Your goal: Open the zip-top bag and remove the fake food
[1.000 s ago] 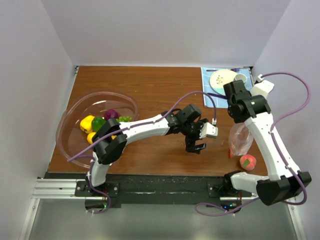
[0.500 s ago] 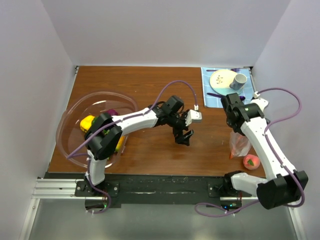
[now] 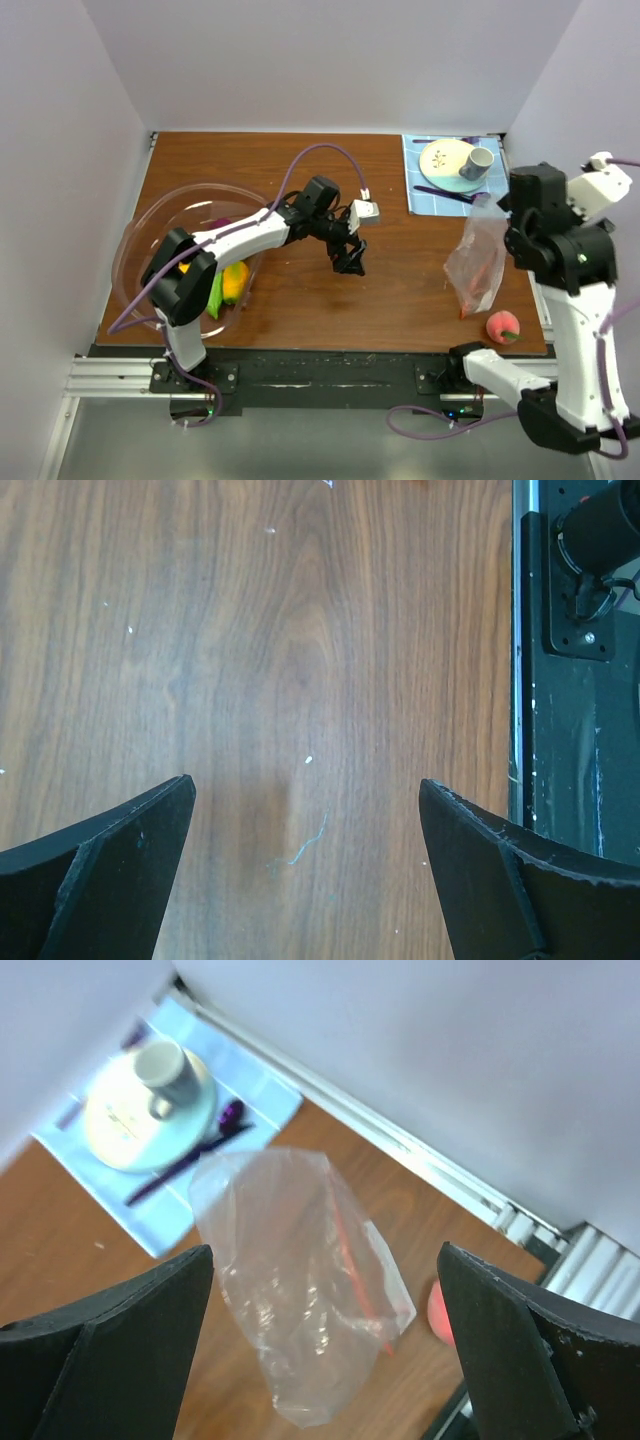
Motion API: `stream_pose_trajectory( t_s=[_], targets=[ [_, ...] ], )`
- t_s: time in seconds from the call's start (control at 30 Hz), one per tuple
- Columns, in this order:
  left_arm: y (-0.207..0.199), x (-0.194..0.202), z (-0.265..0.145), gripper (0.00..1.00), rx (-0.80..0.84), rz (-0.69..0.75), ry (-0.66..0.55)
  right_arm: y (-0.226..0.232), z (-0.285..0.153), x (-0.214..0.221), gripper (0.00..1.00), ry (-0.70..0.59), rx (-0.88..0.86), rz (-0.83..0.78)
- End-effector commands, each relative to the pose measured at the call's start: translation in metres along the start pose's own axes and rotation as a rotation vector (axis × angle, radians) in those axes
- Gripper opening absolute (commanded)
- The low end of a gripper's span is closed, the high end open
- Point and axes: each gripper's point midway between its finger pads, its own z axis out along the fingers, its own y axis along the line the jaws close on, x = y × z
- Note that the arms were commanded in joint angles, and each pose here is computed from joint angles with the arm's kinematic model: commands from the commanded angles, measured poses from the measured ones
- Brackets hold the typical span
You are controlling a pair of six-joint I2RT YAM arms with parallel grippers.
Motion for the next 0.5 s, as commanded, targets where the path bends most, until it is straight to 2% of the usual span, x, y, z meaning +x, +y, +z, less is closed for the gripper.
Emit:
stream_pose_trajectory(
  t_s=[0.0,0.1,0.13,0.17,0.23,0.4,0.47],
  targets=[
    [-0.010,-0.016,-0.011,1.00,0.026,0.018,-0.050,-0.067,-0.010,0.034,0.99,0.130,0.134,-0.220],
    [-0.014,-0.023,-0.016,1.00,0.030,0.032,-0.062,-0.082,-0.003,0.074,0.99,0.212,0.187,-0.175],
    [-0.015,-0.025,-0.018,1.00,0.030,0.040,-0.064,-0.082,-0.001,0.085,0.99,0.223,0.201,-0.094],
    [-0.015,-0.026,-0.019,1.00,0.028,0.045,-0.064,-0.086,0.003,0.102,0.99,0.248,0.229,-0.084],
    [-0.016,-0.026,-0.020,1.00,0.027,0.052,-0.061,-0.087,0.010,0.114,0.99,0.233,0.246,-0.021],
    [-0.019,-0.023,-0.027,1.00,0.018,0.079,-0.046,-0.092,0.030,0.156,0.99,0.314,0.403,-0.116],
    [-0.021,-0.024,-0.030,1.00,0.016,0.090,-0.048,-0.093,0.033,0.181,0.99,0.391,0.437,-0.143]
  ],
)
